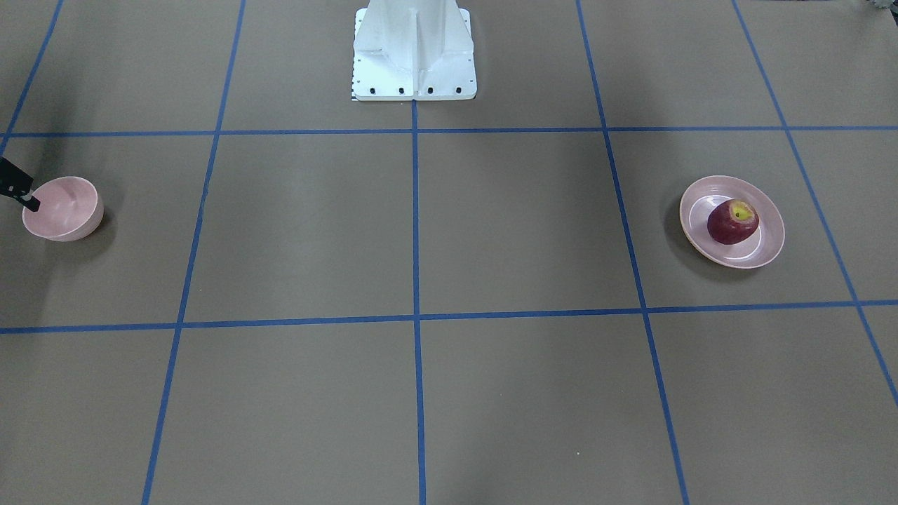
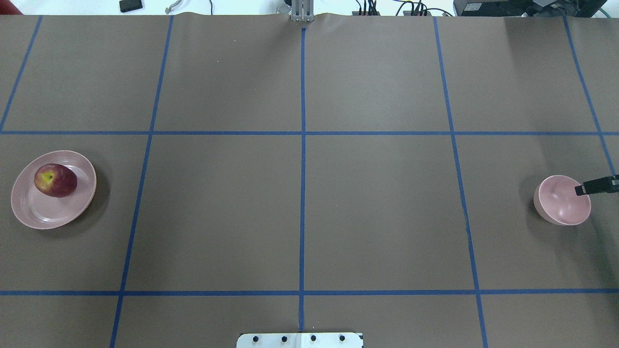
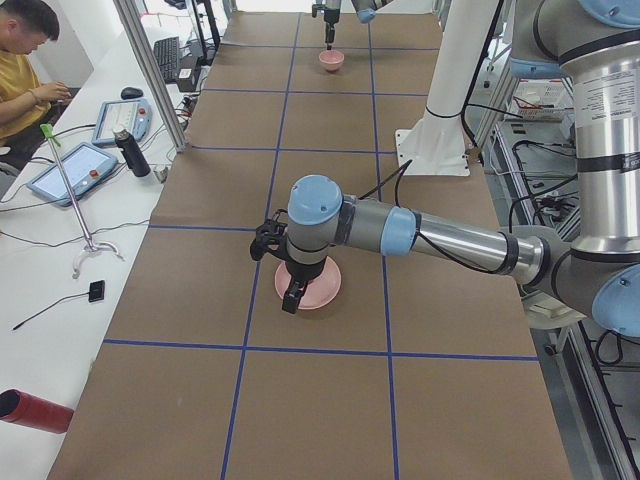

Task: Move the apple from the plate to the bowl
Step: 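Grasp the small pink bowl with the right gripper and slide it toward the table center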

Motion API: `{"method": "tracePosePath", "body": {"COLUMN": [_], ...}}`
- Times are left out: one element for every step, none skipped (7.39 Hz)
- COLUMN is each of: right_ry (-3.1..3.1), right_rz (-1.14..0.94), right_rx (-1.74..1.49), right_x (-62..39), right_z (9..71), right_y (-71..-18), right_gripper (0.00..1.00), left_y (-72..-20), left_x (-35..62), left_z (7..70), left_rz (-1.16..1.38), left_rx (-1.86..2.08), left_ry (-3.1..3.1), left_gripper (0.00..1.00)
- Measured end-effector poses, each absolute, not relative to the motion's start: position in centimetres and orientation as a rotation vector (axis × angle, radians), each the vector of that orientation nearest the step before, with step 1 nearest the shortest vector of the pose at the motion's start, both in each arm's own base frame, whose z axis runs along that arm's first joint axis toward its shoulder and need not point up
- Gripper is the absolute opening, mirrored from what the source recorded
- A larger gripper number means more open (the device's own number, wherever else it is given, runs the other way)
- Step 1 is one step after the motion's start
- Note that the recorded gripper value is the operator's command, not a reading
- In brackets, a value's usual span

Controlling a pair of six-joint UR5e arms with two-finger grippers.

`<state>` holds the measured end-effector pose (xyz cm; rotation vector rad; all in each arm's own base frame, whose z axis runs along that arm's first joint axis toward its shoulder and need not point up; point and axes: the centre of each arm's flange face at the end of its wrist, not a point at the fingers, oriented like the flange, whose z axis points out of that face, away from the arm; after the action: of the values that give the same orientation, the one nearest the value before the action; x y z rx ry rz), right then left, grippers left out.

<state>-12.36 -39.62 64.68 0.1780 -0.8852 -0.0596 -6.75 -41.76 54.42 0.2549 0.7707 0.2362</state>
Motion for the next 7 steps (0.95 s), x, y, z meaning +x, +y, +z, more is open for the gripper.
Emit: {"method": "tracePosePath", "body": {"right_ry": [-0.886, -0.886, -0.885, -0.887, -0.894, -0.914, -0.951], "right_rz": [-0.063, -0.067, -0.071, -0.075, -0.08, -0.091, -0.1], "right_rx": [0.176, 0.173, 0.168, 0.164, 0.164, 0.169, 0.169], "right_x": [-12.8, -13.1, -13.3, -13.5, -13.6, -13.9, -14.5], "right_z": [64.9, 65.1, 65.2, 65.3, 65.0, 64.0, 62.3], "right_y": [-39.4, -39.2, -39.1, -39.0, -39.0, -39.3, -40.0], "right_gripper": [0.14, 0.0, 0.0, 0.0, 0.0, 0.0, 0.0], "left_y": [-41.8, -41.8, -41.8, -41.8, -41.8, -41.8, -41.8], "left_x": [-6.8, -6.7, -6.8, -6.8, -6.8, -6.8, -6.7], "left_z": [54.6, 54.7, 54.7, 54.8, 54.8, 54.8, 54.8], "left_rz": [0.235, 0.234, 0.234, 0.234, 0.233, 0.233, 0.233], "left_rx": [0.252, 0.25, 0.249, 0.249, 0.248, 0.248, 0.248], "left_ry": [0.771, 0.771, 0.771, 0.772, 0.772, 0.772, 0.772], "left_gripper": [0.98, 0.98, 0.98, 0.98, 0.98, 0.98, 0.98]}}
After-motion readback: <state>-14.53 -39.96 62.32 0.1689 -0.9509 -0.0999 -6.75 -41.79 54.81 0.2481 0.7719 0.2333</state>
